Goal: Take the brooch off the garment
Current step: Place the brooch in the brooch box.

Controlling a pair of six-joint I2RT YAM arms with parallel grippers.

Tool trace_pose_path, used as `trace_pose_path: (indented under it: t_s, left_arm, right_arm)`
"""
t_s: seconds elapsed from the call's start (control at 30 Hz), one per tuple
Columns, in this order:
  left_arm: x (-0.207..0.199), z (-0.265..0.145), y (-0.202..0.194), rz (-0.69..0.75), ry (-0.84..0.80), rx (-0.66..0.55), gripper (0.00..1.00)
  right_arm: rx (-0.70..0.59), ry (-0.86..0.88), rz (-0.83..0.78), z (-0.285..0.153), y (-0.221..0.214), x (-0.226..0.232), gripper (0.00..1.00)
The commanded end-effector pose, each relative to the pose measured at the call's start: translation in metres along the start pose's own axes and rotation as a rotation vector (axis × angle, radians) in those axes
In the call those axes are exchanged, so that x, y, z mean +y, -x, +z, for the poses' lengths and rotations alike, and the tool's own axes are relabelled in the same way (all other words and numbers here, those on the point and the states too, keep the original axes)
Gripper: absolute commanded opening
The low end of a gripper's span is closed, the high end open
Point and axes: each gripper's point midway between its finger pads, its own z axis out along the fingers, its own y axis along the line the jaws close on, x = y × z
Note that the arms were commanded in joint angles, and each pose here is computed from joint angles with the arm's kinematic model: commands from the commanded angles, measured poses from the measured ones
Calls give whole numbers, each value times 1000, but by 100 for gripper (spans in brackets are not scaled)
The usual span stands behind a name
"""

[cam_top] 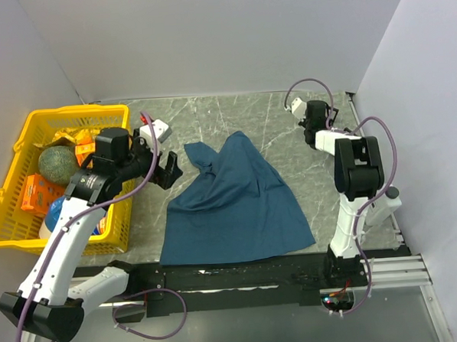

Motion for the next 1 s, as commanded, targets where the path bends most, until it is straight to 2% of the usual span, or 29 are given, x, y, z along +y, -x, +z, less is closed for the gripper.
trace_pose_path:
  t_s: [0.0,0.47,0.97]
  left_arm:
    - [-2,-8,15,7,-21,-64,96]
    - [-1,-5,13,-6,-47,-60,96]
    - [3,-4,13,-24,-58,-61,96]
  right_arm:
    - [-66,-145,47,8,21,-45,0]
    - [-54,-130,21,42,23,-29,0]
    - [-68,-121,13,56,27,-21,0]
